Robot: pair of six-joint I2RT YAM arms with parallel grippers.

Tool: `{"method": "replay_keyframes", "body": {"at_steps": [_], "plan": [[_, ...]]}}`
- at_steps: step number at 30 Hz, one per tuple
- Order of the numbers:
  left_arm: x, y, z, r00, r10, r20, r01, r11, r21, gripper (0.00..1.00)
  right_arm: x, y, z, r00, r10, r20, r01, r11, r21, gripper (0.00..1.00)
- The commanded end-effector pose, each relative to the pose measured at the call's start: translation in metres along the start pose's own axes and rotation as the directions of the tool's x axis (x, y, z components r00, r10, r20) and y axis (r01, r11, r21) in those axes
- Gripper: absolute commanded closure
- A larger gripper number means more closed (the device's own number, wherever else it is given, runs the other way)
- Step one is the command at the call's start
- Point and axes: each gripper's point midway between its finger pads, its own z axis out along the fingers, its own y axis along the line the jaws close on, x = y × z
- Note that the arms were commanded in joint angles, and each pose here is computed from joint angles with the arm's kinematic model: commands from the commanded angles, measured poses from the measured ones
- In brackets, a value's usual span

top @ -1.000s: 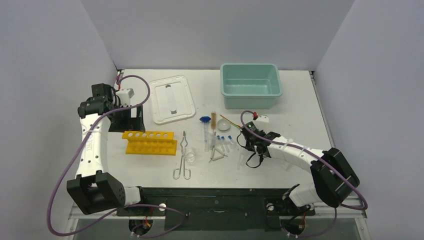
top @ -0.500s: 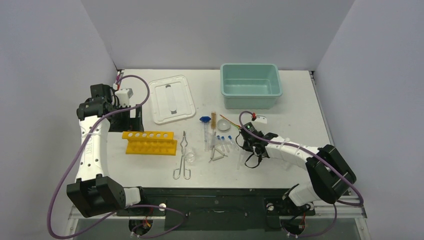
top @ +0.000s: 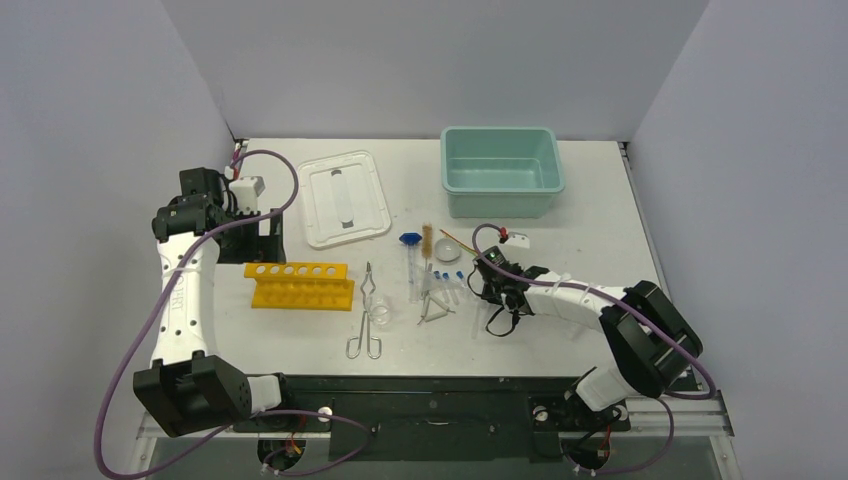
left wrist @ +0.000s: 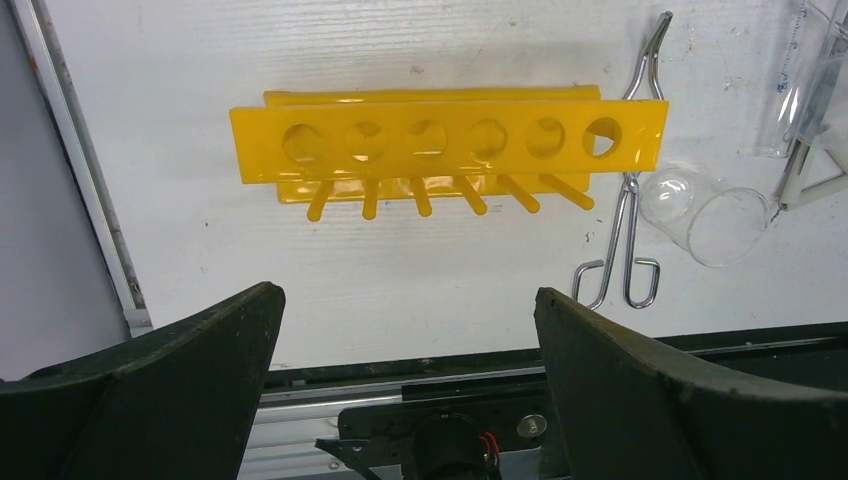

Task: Organize the chemistry lab equipment
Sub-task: Pick up the test tube at the center of the board.

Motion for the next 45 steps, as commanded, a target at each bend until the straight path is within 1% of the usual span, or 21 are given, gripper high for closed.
{"method": "replay_keyframes", "body": {"at_steps": [1, 2, 7, 11, 16, 20, 22, 26, 27, 28, 29, 30, 31, 32, 33, 36, 39, 41, 43, 44, 45], "plan": [[-0.018, 0.003, -0.021, 0.996, 0.023, 0.091, -0.02, 0.999, -0.035, 0.03, 0.007, -0.003, 0.002, 0.999, -0.028, -0.018, 0.028, 0.999, 0.03, 0.77], [-0.019, 0.003, -0.021, 0.996, 0.019, 0.092, -0.015, 0.999, -0.037, 0.03, 0.006, -0.002, 0.002, 0.999, -0.034, -0.016, 0.034, 0.999, 0.033, 0.78], [-0.022, -0.003, -0.029, 0.994, 0.02, 0.106, -0.019, 1.0, -0.012, 0.03, -0.008, 0.001, -0.008, 0.998, -0.052, 0.02, 0.051, 0.998, 0.035, 1.0], [-0.026, -0.022, -0.04, 0.986, 0.053, 0.158, -0.067, 0.994, 0.085, 0.03, -0.029, 0.006, -0.029, 0.993, -0.072, 0.089, 0.069, 0.997, 0.036, 1.0], [-0.032, -0.04, -0.052, 0.98, 0.037, 0.196, -0.07, 0.984, 0.164, 0.04, -0.057, 0.015, -0.066, 0.98, -0.081, 0.181, 0.08, 0.997, 0.015, 1.0], [-0.035, -0.062, -0.065, 0.97, 0.047, 0.239, -0.113, 0.955, 0.273, 0.03, -0.086, 0.036, -0.112, 0.957, -0.051, 0.285, 0.078, 0.994, -0.083, 1.0], [-0.034, -0.077, -0.074, 0.965, 0.053, 0.258, -0.144, 0.926, 0.349, 0.03, -0.104, 0.052, -0.144, 0.934, -0.014, 0.357, 0.081, 0.981, -0.175, 1.0], [-0.031, -0.109, -0.089, 0.962, 0.043, 0.269, -0.182, 0.835, 0.519, 0.03, -0.129, 0.092, -0.202, 0.877, 0.07, 0.475, 0.129, 0.918, -0.375, 1.0], [-0.031, -0.118, -0.094, 0.961, 0.038, 0.275, -0.194, 0.8, 0.567, 0.04, -0.133, 0.109, -0.219, 0.857, 0.116, 0.502, 0.143, 0.883, -0.448, 1.0], [-0.03, -0.122, -0.096, 0.961, 0.035, 0.273, -0.197, 0.782, 0.591, 0.04, -0.137, 0.114, -0.23, 0.84, 0.117, 0.531, 0.175, 0.866, -0.468, 1.0], [-0.03, -0.13, -0.1, 0.961, 0.031, 0.276, -0.204, 0.752, 0.627, 0.04, -0.14, 0.131, -0.25, 0.819, 0.164, 0.55, 0.193, 0.824, -0.532, 1.0], [-0.03, -0.134, -0.101, 0.96, 0.03, 0.279, -0.21, 0.736, 0.643, 0.03, -0.14, 0.138, -0.258, 0.803, 0.146, 0.578, 0.236, 0.812, -0.534, 1.0], [-0.03, -0.141, -0.106, 0.958, 0.028, 0.285, -0.22, 0.709, 0.67, 0.03, -0.143, 0.153, -0.278, 0.787, 0.189, 0.588, 0.252, 0.771, -0.585, 1.0], [-0.03, -0.146, -0.108, 0.954, 0.028, 0.299, -0.235, 0.688, 0.686, 0.03, -0.142, 0.163, -0.281, 0.778, 0.177, 0.603, 0.281, 0.761, -0.585, 1.0], [-0.029, -0.153, -0.112, 0.949, 0.036, 0.313, -0.255, 0.671, 0.696, 0.03, -0.145, 0.174, -0.299, 0.765, 0.209, 0.609, 0.294, 0.729, -0.619, 1.0], [-0.022, -0.173, -0.128, 0.917, 0.08, 0.39, -0.353, 0.616, 0.704, 0.03, -0.143, 0.204, -0.324, 0.729, 0.234, 0.643, 0.359, 0.67, -0.65, 1.0], [-0.023, -0.186, -0.137, 0.876, 0.082, 0.474, -0.426, 0.591, 0.685, 0.03, -0.142, 0.221, -0.342, 0.697, 0.261, 0.667, 0.4, 0.631, -0.665, 1.0], [-0.021, -0.191, -0.143, 0.853, 0.088, 0.514, -0.464, 0.577, 0.672, 0.03, -0.141, 0.231, -0.351, 0.69, 0.269, 0.672, 0.417, 0.61, -0.673, 1.0], [-0.018, -0.193, -0.147, 0.842, 0.086, 0.533, -0.482, 0.565, 0.67, 0.03, -0.138, 0.24, -0.36, 0.684, 0.272, 0.676, 0.436, 0.59, -0.679, 1.0], [-0.013, -0.199, -0.151, 0.838, 0.096, 0.537, -0.497, 0.539, 0.68, 0.03, -0.137, 0.243, -0.365, 0.68, 0.287, 0.675, 0.439, 0.577, -0.689, 1.0], [-0.011, -0.201, -0.15, 0.841, 0.098, 0.532, -0.498, 0.527, 0.689, 0.03, -0.136, 0.245, -0.367, 0.675, 0.292, 0.678, 0.445, 0.573, -0.689, 1.0]]}}
